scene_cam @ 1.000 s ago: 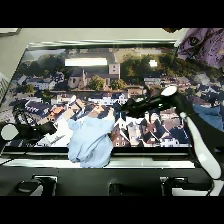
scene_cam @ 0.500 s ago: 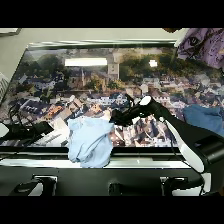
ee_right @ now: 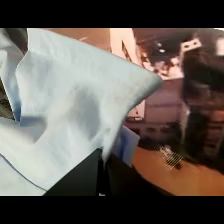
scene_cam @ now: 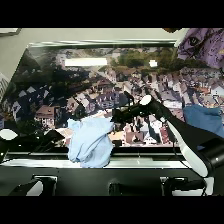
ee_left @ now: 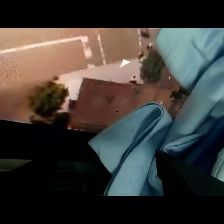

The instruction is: Fold the clothes and pants, and hang the long-sleeved shirts on hangers.

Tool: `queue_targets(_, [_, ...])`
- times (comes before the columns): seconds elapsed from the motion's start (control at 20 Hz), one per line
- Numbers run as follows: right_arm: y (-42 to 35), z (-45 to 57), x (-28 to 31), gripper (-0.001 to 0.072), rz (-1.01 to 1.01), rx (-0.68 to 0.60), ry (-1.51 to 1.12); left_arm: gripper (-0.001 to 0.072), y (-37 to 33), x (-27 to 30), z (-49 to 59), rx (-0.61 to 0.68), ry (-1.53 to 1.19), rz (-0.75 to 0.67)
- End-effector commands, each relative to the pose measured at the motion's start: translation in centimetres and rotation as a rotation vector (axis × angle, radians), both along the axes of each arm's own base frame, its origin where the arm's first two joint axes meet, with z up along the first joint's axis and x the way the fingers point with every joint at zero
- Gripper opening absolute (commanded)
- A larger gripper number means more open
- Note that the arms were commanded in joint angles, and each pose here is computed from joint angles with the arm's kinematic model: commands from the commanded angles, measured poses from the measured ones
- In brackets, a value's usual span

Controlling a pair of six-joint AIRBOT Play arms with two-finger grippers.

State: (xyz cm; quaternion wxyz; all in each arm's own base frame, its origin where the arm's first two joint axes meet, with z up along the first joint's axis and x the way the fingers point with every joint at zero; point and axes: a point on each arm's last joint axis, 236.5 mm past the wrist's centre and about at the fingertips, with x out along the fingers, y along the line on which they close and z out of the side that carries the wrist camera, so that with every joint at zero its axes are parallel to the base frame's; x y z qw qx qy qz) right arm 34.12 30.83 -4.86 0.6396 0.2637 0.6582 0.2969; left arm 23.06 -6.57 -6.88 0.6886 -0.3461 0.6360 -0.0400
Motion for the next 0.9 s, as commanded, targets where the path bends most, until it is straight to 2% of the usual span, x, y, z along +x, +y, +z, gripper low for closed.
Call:
queue_targets(0.0, [0.0, 0.9, 0.0, 0.0031, 0.016, 0.004, -0.031, 0.0713, -2.5, -0.1, -1.9, -0.155, 0.019, -0.011])
queue_targets(0.15, [0.1, 1.0, -0.1, 0.0031, 0.015, 0.009, -0.029, 0.0704, -3.3, 0.2, -3.0, -0.216, 0.054, 0.004])
queue_targets(0.5, [0.1, 1.0, 0.0, 0.0031, 0.010, 0.008, -0.025, 0.0700, -3.5, -0.3, -3.9, -0.233, 0.099, 0.010])
queue_targets(0.55, [0.1, 1.0, 0.0, 0.0031, 0.010, 0.008, -0.025, 0.0557, -3.6, -0.4, -3.8, -0.236, 0.102, 0.007])
queue_targets(0.6, [0.1, 1.0, 0.0, 0.0031, 0.009, 0.008, -0.024, 0.0376, -3.6, -0.5, -3.8, -0.240, 0.105, 0.004])
queue_targets(0.65, [0.1, 1.0, 0.0, 0.0031, 0.004, 0.008, -0.019, 0.0267, -3.7, -0.5, -3.7, -0.242, 0.107, 0.002])
queue_targets(0.75, [0.1, 1.2, 0.0, 0.0031, 0.001, 0.009, -0.022, 0.0117, -3.7, -0.5, -3.7, -0.241, 0.106, 0.003])
queue_targets(0.85, [0.0, 1.6, 0.4, 0.0031, -0.010, 0.010, -0.043, 0.0019, -3.6, -0.4, -3.8, -0.237, 0.102, 0.006])
